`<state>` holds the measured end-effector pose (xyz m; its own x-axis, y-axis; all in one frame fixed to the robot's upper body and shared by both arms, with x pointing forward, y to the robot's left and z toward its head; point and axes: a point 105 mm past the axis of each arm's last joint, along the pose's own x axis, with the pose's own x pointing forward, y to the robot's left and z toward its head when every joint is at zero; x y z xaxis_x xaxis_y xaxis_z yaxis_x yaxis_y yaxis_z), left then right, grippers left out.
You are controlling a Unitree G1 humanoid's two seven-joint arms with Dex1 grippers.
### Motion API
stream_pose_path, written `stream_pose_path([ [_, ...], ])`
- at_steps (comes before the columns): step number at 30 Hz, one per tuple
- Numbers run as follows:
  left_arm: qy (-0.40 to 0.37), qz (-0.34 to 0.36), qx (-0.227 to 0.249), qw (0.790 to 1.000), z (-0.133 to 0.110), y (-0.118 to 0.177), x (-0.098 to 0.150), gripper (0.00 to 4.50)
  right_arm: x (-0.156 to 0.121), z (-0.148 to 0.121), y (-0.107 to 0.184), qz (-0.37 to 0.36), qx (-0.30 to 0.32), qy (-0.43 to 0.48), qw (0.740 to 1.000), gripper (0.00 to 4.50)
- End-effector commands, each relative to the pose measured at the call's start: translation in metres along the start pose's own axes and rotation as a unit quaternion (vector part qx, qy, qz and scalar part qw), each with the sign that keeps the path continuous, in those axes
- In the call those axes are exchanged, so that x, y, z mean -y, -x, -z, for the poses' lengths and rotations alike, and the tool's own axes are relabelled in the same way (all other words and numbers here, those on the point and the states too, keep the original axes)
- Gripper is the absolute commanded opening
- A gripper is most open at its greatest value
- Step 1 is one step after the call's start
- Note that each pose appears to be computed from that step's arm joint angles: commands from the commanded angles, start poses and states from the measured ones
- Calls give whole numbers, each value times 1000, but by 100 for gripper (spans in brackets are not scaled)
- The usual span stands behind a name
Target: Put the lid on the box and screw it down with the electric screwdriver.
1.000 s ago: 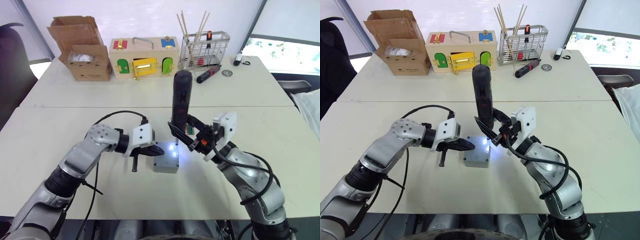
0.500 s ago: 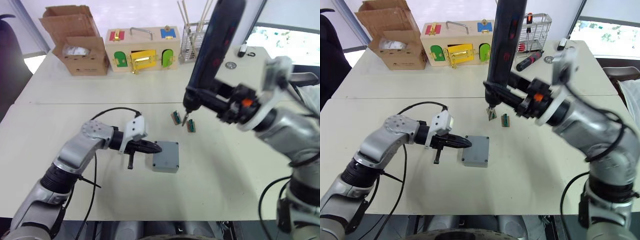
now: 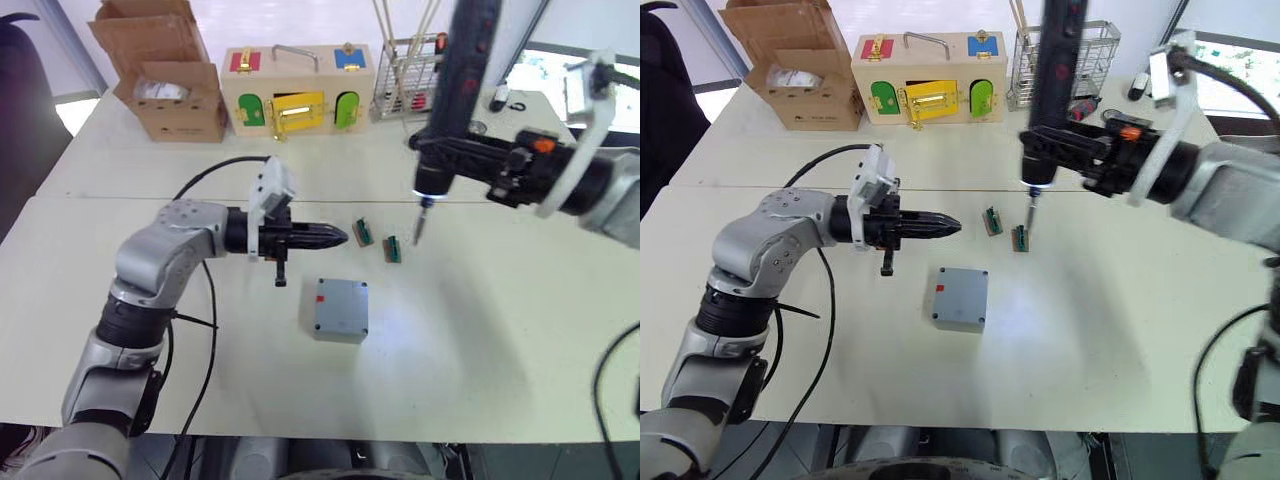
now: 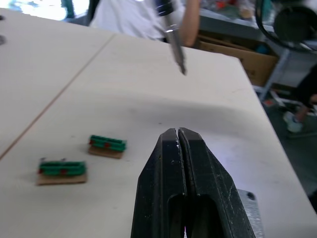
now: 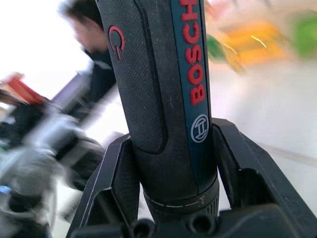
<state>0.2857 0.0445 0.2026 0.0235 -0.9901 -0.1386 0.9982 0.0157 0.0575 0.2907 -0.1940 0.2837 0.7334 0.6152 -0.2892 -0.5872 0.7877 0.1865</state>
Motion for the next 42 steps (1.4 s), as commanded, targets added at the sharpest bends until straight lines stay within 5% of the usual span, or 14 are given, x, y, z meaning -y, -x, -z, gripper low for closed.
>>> stream_pose_path([
  [1,-23,37,10,999,-6,-11,12,0,29,28,17,71,-116,9,991,191],
  [5,-77,73,-65,992,21,-17,26,0,52,60,34,105,-206,-41,972,191],
  [9,-102,82,-88,987,28,-17,32,0,80,86,45,155,-256,-98,949,191],
  [24,-68,2,-84,994,40,-11,30,0,118,131,33,179,-356,-132,908,191],
  [26,-54,-16,-88,995,45,-8,27,0,121,133,31,180,-362,-120,907,280],
  [32,-29,-41,-88,995,49,2,24,0,127,131,28,181,-357,-106,910,443],
  [37,-23,-89,-86,992,43,21,8,0,141,109,32,208,-323,-12,923,447],
  [40,-33,-153,-124,980,51,47,-14,0,113,65,17,162,-262,138,941,447],
  [42,-29,-160,-139,977,56,54,-17,0,90,53,6,121,-219,163,954,447],
])
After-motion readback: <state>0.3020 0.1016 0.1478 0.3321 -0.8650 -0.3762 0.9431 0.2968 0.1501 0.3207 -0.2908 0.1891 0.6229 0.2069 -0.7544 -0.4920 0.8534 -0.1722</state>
